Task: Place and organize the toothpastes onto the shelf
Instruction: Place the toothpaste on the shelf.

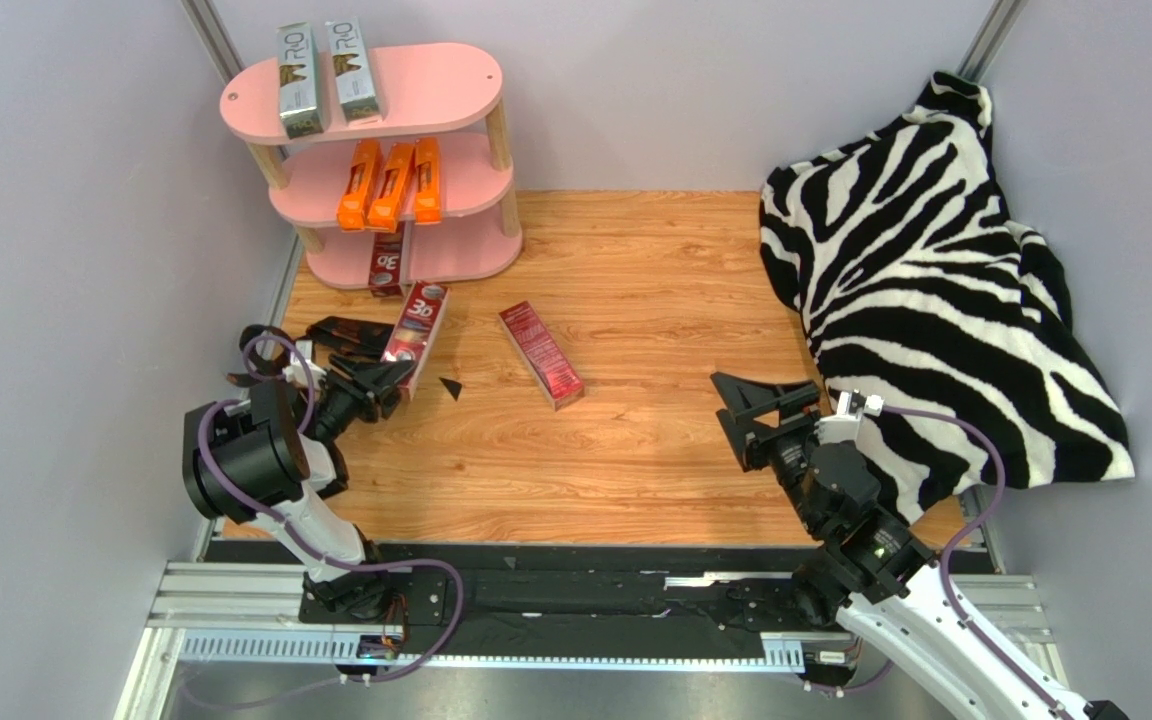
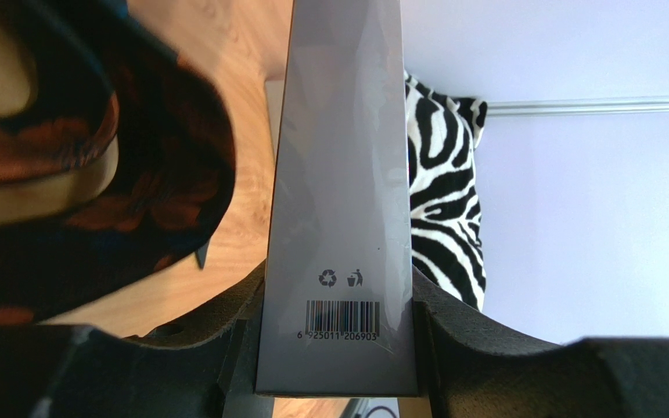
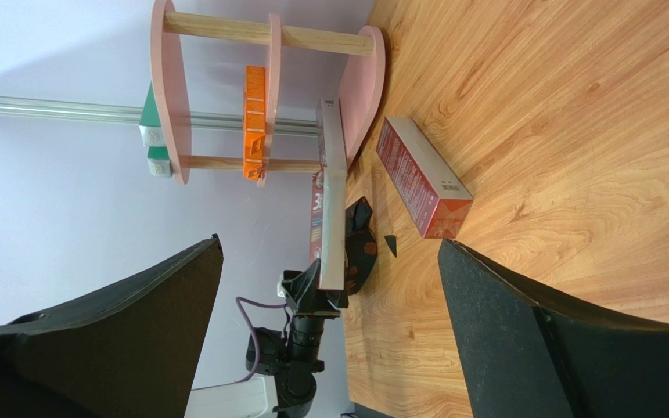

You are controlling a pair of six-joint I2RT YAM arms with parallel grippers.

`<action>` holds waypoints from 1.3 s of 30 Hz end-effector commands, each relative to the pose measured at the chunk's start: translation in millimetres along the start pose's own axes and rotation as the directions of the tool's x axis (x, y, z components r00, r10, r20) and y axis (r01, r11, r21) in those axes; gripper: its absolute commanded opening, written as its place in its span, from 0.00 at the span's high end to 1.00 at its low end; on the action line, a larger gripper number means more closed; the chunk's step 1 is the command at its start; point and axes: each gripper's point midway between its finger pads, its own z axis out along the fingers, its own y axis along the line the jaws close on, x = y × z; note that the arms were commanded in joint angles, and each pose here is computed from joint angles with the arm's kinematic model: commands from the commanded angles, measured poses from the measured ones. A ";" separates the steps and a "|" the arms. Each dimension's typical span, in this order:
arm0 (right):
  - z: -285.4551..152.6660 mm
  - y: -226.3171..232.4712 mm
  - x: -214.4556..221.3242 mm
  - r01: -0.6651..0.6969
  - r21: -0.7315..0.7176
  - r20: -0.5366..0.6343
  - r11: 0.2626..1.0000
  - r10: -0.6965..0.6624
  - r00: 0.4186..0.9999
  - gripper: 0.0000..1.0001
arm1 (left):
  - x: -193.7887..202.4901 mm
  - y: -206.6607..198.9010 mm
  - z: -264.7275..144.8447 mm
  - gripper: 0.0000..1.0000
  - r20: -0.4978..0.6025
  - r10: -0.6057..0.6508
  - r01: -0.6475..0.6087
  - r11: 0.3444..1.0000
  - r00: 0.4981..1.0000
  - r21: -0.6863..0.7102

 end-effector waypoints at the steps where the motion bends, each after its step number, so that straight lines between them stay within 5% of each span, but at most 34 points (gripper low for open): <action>1: 0.8 6.1 -6.0 -0.001 -0.030 0.031 1.000 0.002 1.000 0.01 | -33.6 -60.6 2.9 0.64 0.118 0.266 -0.283 0.942 0.957 0.177; 26: 1.0 0.8 -2.0 -0.019 -0.035 0.015 0.999 0.019 1.000 0.01 | -128.5 -89.2 24.3 0.63 0.351 0.146 -0.228 0.952 0.925 0.203; 39: -5.2 -4.6 -3.1 -0.009 -0.025 0.011 1.000 0.010 1.000 0.00 | -171.1 -65.3 39.1 0.65 0.442 0.091 -0.172 0.974 0.892 0.146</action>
